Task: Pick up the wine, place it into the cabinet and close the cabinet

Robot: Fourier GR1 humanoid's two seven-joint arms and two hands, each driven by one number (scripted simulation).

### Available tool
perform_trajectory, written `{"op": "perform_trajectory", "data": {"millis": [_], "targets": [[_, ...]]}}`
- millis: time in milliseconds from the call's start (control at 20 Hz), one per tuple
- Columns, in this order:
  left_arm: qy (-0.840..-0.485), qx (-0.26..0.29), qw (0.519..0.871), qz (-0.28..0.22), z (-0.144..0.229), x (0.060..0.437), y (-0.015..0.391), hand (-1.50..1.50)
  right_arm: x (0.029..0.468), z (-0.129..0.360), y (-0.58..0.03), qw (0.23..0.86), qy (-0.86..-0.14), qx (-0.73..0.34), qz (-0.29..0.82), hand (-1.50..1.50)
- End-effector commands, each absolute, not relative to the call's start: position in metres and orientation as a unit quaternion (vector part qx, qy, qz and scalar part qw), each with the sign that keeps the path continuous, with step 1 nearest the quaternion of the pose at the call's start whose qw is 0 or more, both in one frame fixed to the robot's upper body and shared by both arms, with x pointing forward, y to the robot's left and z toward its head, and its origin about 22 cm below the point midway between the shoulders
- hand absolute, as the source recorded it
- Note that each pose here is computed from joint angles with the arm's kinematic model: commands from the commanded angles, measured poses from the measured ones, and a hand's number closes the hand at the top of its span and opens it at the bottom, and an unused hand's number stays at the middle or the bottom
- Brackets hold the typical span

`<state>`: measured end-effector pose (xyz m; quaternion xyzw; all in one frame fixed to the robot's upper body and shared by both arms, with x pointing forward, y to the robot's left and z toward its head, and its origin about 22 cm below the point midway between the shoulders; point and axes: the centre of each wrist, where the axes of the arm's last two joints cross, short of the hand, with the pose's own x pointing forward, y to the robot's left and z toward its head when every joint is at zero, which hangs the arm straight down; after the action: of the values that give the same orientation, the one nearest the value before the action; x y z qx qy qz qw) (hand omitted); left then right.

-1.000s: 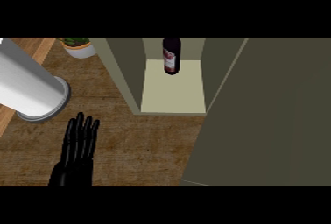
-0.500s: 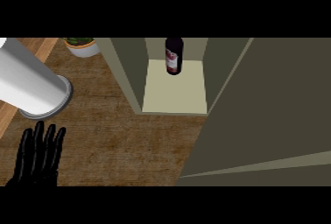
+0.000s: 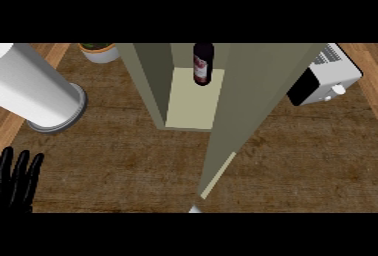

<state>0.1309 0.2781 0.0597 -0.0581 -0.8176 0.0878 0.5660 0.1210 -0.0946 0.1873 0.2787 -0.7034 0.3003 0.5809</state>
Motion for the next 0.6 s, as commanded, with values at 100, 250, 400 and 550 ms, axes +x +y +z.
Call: {"op": "perform_trajectory", "data": {"millis": [100, 250, 400, 550], "targets": [[-0.817, -0.082, 0.567, 0.067, 0.067, 0.121, 0.304, -1.5, 0.14, 0.193, -0.044, 0.557, -0.714, 0.294, 0.305, 1.5], [-0.818, -0.079, 0.565, 0.072, 0.074, 0.124, 0.317, -1.5, 0.154, 0.208, -0.036, 0.563, -0.715, 0.29, 0.295, 1.5], [-0.825, -0.081, 0.555, 0.073, 0.067, 0.132, 0.323, -1.5, 0.179, 0.22, -0.014, 0.574, -0.712, 0.276, 0.295, 1.5], [-0.825, -0.095, 0.553, 0.063, 0.087, 0.136, 0.336, -1.5, 0.206, 0.227, 0.009, 0.577, -0.713, 0.256, 0.306, 1.5]]}}
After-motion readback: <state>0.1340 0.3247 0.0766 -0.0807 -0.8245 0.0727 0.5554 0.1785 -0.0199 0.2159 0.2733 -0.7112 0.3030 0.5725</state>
